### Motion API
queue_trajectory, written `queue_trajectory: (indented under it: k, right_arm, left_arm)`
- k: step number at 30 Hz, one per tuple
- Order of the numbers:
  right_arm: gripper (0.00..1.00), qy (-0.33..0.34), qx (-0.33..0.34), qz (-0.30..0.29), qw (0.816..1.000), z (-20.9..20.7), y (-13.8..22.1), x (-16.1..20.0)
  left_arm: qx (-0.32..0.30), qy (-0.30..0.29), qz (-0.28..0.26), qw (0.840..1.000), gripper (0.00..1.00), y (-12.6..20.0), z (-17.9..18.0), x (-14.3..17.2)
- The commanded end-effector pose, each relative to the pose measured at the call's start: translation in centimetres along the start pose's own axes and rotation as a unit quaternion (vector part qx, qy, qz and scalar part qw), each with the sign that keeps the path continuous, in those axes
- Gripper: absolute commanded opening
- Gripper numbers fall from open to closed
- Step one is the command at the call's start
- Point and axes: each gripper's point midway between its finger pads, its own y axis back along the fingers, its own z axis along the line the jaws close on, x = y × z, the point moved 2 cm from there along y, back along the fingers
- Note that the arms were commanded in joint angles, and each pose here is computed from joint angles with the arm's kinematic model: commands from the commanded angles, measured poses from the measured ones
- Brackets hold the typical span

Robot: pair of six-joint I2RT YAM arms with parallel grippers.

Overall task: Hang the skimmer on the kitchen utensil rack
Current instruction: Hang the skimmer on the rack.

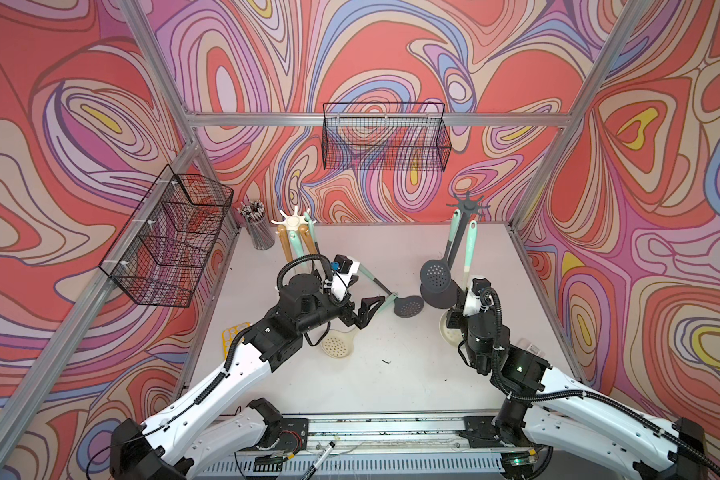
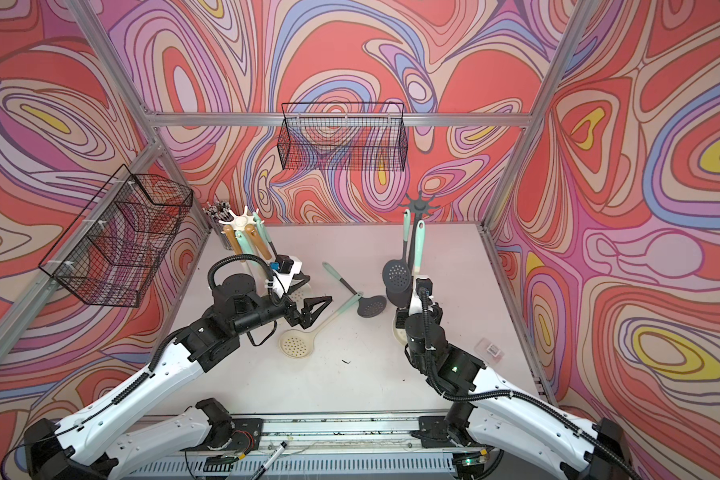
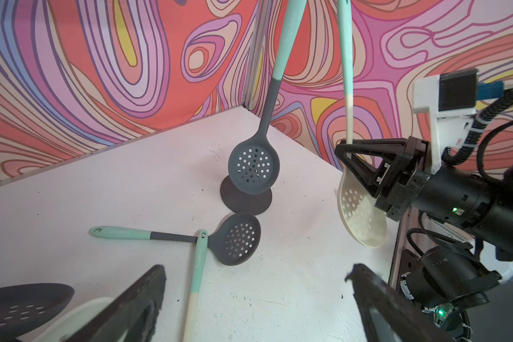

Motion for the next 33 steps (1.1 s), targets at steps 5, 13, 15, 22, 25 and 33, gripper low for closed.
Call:
queue_trajectory:
  k: [5, 13, 15, 22, 25, 33]
  right_arm:
    - [0.06, -0.025, -0.012, -0.025, 0.999, 0.2, 0.3, -2.1]
    - [0.06, -0.021, -0.022, -0.027, 0.999, 0.7, 0.2, -2.5]
    - [0.06, -0.023, -0.023, -0.027, 0.999, 0.8, 0.1, -2.6]
    - [0.06, -0.023, -0.018, -0.023, 0.999, 0.8, -0.2, -2.7]
    - [0.06, -0.023, -0.015, -0.019, 0.999, 0.8, -0.4, -2.6]
    - [0.06, -0.028, -0.015, -0.008, 0.999, 0.7, -1.0, -2.2]
  left_arm:
    - [0.009, -0.004, -0.014, 1.000, 1.00, 0.5, -0.3, -0.9]
    - [0.012, -0.002, -0.014, 1.000, 1.00, 0.5, -0.4, -0.9]
    - [0.013, -0.002, -0.015, 1.000, 1.00, 0.6, -0.4, -1.0]
    - [0.020, -0.004, -0.016, 1.000, 1.00, 0.7, -0.7, -1.1]
    - [0.023, -0.004, -0.016, 1.000, 1.00, 0.8, -0.8, -1.1]
    - [0.027, -0.005, -0.018, 0.999, 1.00, 0.9, -0.9, -1.2]
